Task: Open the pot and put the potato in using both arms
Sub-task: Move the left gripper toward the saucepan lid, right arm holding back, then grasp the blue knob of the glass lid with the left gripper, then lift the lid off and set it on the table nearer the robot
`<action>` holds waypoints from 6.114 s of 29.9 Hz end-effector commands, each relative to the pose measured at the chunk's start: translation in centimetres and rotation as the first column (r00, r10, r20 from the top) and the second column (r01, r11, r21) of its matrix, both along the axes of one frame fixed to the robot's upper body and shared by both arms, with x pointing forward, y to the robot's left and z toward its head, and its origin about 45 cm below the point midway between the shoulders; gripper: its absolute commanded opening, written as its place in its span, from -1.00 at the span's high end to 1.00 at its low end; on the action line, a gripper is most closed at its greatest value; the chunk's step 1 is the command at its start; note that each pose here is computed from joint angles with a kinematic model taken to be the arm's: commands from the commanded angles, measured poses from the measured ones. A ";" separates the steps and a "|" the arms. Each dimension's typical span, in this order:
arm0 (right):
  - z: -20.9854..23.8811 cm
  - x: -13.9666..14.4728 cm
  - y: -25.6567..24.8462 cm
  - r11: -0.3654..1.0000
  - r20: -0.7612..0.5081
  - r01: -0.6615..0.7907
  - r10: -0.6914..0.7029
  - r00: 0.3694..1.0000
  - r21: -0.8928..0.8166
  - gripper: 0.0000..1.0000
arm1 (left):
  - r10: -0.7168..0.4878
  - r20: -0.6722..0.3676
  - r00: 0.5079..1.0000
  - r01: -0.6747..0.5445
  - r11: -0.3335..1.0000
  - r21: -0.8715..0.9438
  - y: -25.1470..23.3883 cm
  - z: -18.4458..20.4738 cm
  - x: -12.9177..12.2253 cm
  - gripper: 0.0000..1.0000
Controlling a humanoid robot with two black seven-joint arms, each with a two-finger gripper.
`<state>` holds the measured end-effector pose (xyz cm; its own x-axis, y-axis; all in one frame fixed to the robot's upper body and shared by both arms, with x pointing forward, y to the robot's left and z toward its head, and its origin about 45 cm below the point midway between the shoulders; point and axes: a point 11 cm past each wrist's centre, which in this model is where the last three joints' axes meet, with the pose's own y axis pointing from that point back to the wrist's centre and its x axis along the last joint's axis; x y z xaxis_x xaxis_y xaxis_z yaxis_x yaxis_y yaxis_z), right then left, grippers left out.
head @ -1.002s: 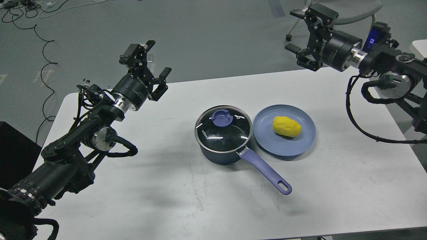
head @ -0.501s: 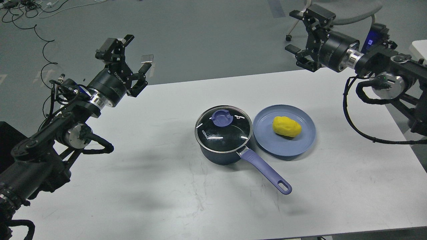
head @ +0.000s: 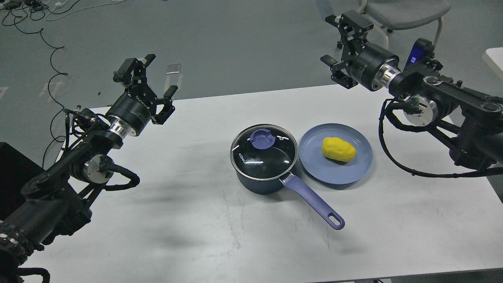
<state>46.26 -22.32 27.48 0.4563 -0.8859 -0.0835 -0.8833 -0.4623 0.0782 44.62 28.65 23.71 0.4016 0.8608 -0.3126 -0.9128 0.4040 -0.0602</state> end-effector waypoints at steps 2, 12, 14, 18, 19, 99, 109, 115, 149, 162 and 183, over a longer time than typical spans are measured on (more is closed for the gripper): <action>-1.1 -0.8 -0.2 1.000 -0.022 -0.009 0.009 1.000 -0.003 -1.00 | 0.014 0.007 1.000 -0.014 1.000 -0.011 -0.1 0.2 0.2 -0.96; -2.2 -1.8 0.1 1.000 -0.048 -0.020 0.021 0.999 0.014 -1.00 | 0.031 0.000 1.000 -0.031 1.000 -0.004 0.3 0.0 0.1 -0.96; -2.1 -1.9 0.3 0.999 -0.045 -0.026 0.027 0.999 0.018 -1.00 | 0.025 0.003 1.000 -0.025 1.000 -0.007 0.2 0.1 0.1 -0.96; -2.1 -1.9 0.3 0.999 -0.043 -0.026 0.027 0.999 0.020 -1.00 | 0.028 0.001 1.000 -0.028 1.000 -0.004 0.5 0.0 -0.1 -0.96; -1.9 -1.9 0.3 0.999 -0.040 -0.028 0.029 0.999 0.023 -1.00 | 0.029 -0.003 1.000 -0.029 1.000 -0.003 0.6 -0.2 -0.2 -0.96; -2.7 -3.4 -13.5 0.967 -0.056 0.250 -0.252 0.966 -0.045 -1.00 | -0.912 0.169 0.375 -0.332 0.038 0.943 -16.0 -5.7 -6.2 -0.96; -2.5 -3.4 -13.8 0.965 -0.054 0.255 -0.258 0.965 -0.052 -1.00 | -0.912 0.171 0.374 -0.339 0.037 0.940 -15.7 -6.3 -6.4 -0.95; -2.5 -3.4 -13.8 0.965 -0.054 0.255 -0.258 0.965 -0.052 -1.00 | -0.919 0.157 0.362 -0.338 0.028 0.941 -15.6 -7.1 -6.9 -0.95; -3.0 -3.6 -14.1 0.964 -0.064 0.260 -0.264 0.962 -0.062 -1.00 | -0.920 0.141 0.365 -0.337 0.011 0.941 -15.0 -8.0 -6.7 0.34; -3.3 -3.7 -14.2 0.963 -0.069 0.263 -0.267 0.961 -0.064 -1.00 | -0.919 0.138 0.370 -0.332 0.008 0.943 -14.7 -8.2 -6.9 0.44; -3.3 -3.6 -14.6 0.960 -0.070 0.271 -0.275 0.959 -0.066 -1.00 | -0.916 0.163 0.367 -0.421 -0.007 0.907 -11.0 -2.8 -5.1 0.44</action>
